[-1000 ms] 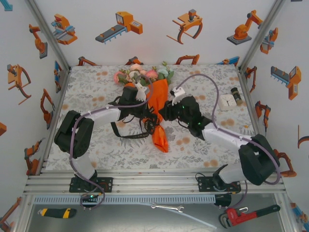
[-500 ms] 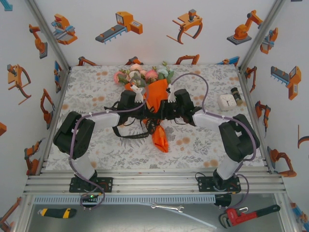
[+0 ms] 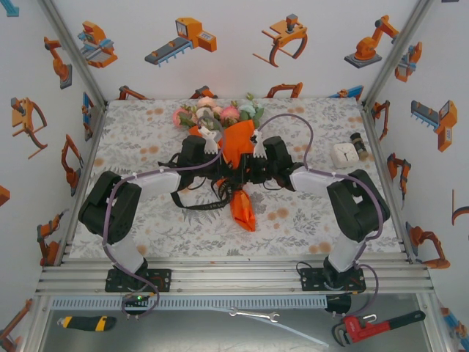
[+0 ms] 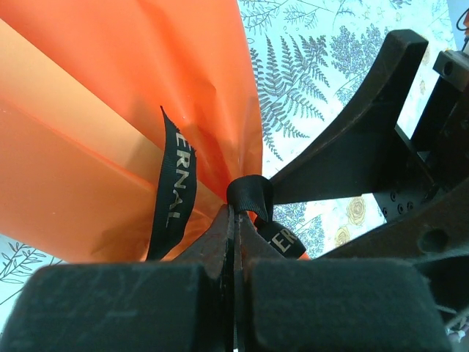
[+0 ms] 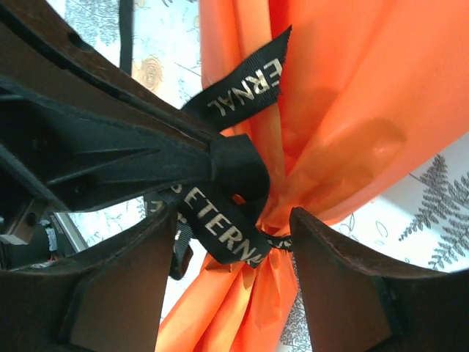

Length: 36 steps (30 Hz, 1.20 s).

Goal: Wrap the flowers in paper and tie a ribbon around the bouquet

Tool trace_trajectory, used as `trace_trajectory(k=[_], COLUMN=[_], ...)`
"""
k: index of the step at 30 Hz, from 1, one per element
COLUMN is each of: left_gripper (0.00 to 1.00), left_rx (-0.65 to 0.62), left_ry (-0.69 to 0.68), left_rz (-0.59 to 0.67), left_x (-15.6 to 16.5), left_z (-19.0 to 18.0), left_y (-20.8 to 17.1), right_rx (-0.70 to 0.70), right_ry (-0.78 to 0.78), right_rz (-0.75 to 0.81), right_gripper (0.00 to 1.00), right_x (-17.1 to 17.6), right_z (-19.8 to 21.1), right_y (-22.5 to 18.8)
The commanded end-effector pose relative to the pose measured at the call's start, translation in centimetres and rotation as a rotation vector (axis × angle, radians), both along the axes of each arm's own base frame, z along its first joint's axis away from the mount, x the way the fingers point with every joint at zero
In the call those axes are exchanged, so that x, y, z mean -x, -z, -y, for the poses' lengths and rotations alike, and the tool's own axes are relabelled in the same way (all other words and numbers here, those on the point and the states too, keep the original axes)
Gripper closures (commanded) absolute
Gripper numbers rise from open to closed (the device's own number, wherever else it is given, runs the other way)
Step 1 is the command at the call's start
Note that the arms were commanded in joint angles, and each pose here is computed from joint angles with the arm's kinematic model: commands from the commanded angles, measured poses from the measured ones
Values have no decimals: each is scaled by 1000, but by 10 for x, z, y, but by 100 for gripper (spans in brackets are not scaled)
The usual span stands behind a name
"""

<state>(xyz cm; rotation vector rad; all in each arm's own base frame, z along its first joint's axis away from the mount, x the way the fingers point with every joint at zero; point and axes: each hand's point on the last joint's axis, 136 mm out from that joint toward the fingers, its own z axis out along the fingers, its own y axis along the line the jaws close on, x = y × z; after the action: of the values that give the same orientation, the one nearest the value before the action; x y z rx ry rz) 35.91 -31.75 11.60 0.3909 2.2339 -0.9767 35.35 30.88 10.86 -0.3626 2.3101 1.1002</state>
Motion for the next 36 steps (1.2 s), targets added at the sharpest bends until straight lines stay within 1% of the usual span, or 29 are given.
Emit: trace_trajectory(k=[1, 3, 6, 7, 8, 12, 18, 19, 22, 23, 24, 26, 29, 31, 34, 36], left_gripper=[100, 100, 100, 100, 100, 100, 100, 100, 100, 100, 100, 99, 85, 79, 67, 62], left_rx=[21, 20, 19, 19, 20, 13, 10, 10, 15, 15, 10, -3, -75, -127, -115, -100], left_ry=[37, 38, 32, 32, 32, 29, 30, 33, 40, 37, 33, 20, -21, -58, -110, -132], left_rz=[44, 44, 47, 48, 50, 53, 53, 51, 51, 53, 53, 56, 35, 18, 19, 11], left_x=[4, 5, 5, 4, 4, 2, 3, 3, 5, 5, 5, 3, 0, 1, 11, 23], left_z=[4, 4, 3, 3, 3, 2, 2, 2, 4, 3, 2, 0, -11, -21, -35, -44], left_y=[-18, -19, -20, -20, -21, -21, -22, -22, -24, -25, -23, -24, -20, -21, -33, -41], right_rx=[-97, -113, -116, -118, -120, -133, -93, -87, -95, -100, -105, -107, -108, -105, -84, -72], right_ry=[46, 70, 58, 50, 39, 10, 10, 14, 19, 16, 11, 12, 30, 51, 86, 110], right_rz=[42, 35, 30, 24, 15, -4, -6, -6, 7, 8, 12, 22, 58, 87, 131, 159], right_gripper=[47, 54, 68, 69, 69, 61, 60, 62, 72, 78, 87, 99, 100, 100, 100, 100], right_x=[-19, -25, -27, -27, -27, -25, -23, -23, -26, -26, -26, -27, -27, -27, -25, -25], right_z=[3, 5, 1, 0, -2, -7, -3, -2, -3, -4, -5, -5, -1, 4, 14, 20], right_y=[-25, -26, -24, -22, -20, -15, -1, 1, -3, -4, -6, -9, -19, -27, -35, -39])
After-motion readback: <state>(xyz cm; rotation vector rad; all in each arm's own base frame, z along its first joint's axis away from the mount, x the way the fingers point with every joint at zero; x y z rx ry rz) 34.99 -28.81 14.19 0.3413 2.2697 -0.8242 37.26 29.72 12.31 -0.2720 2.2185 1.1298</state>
